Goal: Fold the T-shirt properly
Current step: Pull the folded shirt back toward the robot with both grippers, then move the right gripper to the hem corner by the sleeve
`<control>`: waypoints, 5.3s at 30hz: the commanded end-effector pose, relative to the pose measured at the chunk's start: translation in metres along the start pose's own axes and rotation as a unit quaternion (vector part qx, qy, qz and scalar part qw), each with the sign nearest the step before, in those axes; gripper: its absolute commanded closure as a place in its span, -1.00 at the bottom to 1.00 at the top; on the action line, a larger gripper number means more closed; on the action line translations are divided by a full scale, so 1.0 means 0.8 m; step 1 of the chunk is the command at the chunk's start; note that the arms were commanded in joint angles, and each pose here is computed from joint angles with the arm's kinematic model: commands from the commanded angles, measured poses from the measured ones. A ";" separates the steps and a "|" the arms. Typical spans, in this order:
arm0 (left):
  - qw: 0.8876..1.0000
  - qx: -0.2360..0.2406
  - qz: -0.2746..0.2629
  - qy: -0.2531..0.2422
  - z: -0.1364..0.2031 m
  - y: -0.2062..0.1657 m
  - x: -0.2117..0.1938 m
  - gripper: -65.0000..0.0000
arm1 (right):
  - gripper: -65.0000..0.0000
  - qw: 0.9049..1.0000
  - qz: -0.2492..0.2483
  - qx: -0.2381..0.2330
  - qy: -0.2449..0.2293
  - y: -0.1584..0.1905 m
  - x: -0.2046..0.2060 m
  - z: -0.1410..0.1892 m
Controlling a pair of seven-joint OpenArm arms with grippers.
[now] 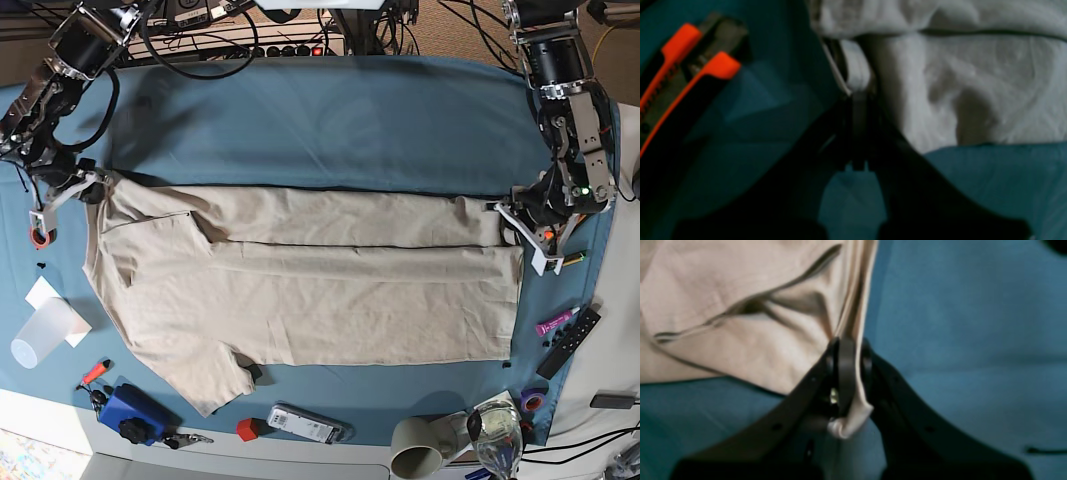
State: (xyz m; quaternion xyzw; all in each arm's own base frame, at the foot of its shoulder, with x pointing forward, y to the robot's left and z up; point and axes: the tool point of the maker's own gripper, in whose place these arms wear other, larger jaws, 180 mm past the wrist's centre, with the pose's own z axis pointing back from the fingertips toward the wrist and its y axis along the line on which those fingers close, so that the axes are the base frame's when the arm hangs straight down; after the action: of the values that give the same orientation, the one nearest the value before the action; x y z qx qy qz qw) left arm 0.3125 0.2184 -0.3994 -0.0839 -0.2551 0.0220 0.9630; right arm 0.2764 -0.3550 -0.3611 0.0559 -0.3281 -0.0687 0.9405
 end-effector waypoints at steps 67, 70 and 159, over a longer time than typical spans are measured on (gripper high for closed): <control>0.998 0.047 -0.030 -0.023 0.141 0.053 -0.093 0.32 | 0.50 0.999 -0.019 0.037 0.035 -0.010 -0.102 0.110; 0.997 0.050 -0.047 -0.043 0.151 0.045 -0.080 0.32 | 0.50 0.999 -0.034 0.030 -0.005 -0.021 -0.081 0.121; 0.986 0.054 -0.060 -0.143 0.172 0.015 -0.049 0.32 | 1.00 0.978 0.176 0.042 0.107 0.090 0.100 -0.054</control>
State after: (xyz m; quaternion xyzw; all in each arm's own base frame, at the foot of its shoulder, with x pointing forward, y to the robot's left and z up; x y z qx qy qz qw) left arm 0.2044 0.2458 -0.3136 -0.0170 -0.3737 -0.0035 0.9274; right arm 0.3575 -0.2876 -0.3559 0.0537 -0.2023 0.1173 0.9708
